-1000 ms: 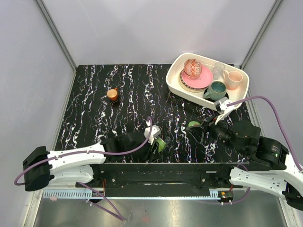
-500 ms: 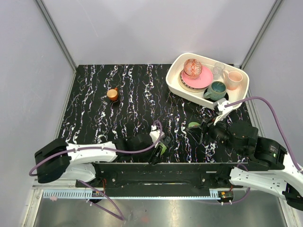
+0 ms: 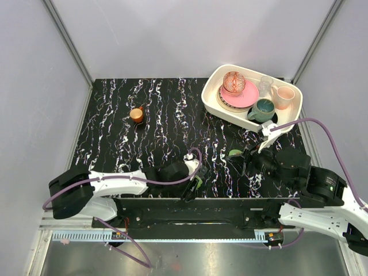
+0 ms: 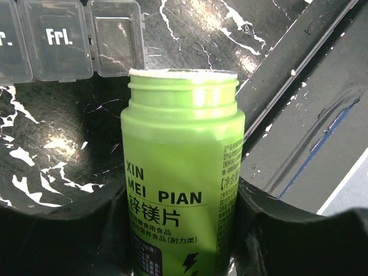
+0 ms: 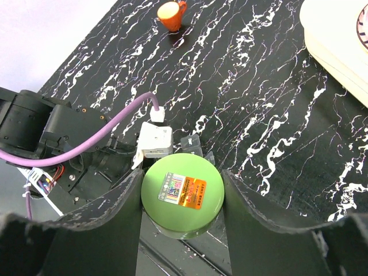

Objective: Sort the pills into containers

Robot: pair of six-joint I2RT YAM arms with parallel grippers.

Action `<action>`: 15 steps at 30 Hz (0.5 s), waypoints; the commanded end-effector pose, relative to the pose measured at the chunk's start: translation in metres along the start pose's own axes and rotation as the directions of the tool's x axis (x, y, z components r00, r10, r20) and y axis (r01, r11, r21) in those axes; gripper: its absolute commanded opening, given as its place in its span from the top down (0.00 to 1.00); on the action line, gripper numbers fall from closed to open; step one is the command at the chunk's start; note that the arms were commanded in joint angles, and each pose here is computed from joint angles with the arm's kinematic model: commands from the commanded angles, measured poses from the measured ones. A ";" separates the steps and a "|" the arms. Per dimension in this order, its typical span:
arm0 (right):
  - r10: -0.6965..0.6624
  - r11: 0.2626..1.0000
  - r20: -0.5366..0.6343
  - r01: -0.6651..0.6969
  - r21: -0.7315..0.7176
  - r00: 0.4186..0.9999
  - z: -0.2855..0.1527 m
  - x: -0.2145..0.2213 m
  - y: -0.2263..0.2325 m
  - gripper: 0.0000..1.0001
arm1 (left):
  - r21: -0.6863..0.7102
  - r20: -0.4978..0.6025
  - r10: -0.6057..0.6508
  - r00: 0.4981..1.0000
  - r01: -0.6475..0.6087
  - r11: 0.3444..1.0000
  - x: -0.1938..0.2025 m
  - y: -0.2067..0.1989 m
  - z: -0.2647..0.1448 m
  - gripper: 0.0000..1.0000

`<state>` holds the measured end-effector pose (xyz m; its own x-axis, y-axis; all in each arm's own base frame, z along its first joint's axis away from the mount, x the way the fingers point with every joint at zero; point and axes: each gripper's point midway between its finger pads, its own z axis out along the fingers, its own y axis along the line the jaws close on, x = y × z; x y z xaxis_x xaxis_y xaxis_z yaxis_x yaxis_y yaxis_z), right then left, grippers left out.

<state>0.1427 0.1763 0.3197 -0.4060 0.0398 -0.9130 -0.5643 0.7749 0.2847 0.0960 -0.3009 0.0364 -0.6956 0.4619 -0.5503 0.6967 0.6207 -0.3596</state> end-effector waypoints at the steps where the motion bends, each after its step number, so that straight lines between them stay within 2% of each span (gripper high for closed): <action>1: -0.020 1.000 0.014 0.020 0.020 1.000 0.002 -0.002 -0.004 1.00 | -0.006 0.033 0.041 0.999 -0.040 0.999 -0.024 -0.007 -0.005 1.00; 6: -0.023 1.000 0.015 0.023 0.022 1.000 0.001 0.000 -0.005 1.00 | -0.076 -0.015 0.075 0.997 -0.075 0.994 -0.021 0.007 -0.009 1.00; 15: -0.021 0.999 0.014 0.021 0.027 1.000 0.000 0.002 -0.007 1.00 | -0.100 -0.026 0.085 0.996 -0.087 0.991 -0.022 0.014 -0.012 1.00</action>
<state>0.1428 0.1739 0.3105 -0.4077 0.0167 -0.9130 -0.5624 0.7831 0.2655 0.1046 -0.2854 0.0381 -0.6642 0.5478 -0.5087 0.7237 0.6417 -0.2539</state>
